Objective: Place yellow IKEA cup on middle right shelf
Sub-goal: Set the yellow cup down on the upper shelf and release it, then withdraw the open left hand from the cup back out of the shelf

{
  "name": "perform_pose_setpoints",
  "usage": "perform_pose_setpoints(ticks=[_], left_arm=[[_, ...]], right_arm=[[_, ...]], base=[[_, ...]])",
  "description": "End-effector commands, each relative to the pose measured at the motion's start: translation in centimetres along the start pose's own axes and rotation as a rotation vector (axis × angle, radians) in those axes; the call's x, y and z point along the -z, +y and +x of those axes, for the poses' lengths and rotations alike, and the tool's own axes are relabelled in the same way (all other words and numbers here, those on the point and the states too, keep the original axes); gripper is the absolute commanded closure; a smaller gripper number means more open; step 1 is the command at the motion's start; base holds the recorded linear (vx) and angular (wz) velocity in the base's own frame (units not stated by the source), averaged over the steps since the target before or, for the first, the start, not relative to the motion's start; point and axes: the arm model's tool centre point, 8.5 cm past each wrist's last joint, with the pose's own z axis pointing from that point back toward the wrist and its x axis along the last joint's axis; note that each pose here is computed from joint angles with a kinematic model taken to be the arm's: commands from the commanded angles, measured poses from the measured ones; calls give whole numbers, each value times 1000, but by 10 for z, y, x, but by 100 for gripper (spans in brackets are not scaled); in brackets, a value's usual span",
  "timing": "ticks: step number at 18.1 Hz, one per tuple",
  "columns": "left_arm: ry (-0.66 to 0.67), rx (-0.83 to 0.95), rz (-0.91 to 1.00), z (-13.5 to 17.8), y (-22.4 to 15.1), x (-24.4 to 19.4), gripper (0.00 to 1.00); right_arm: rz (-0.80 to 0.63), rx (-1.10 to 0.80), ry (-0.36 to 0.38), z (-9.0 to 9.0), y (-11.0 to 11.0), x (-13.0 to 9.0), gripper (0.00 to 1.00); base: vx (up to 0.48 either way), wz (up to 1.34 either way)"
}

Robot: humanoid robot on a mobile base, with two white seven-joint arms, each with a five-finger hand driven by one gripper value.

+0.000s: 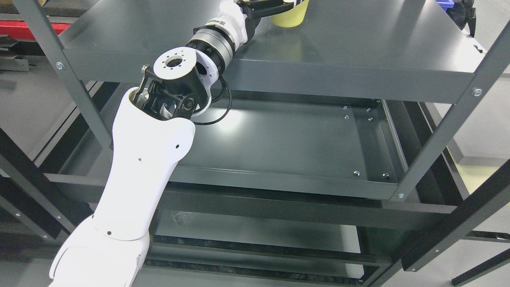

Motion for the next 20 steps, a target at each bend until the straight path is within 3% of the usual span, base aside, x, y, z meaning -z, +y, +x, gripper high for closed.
perform_pose_setpoints(ticks=[1,7,20], left_arm=[[16,-10,46,-2,22,2,18],[-37,-9,50,25,24,3,1],[-194,-36,-16,83,26,-16,1]], right_arm=[[-12,3,15,-9,-10,1,1],[-12,3,15,-9,-10,1,1],[-12,3,15,-9,-10,1,1]], base=[[0,0],[0,0],[0,0]])
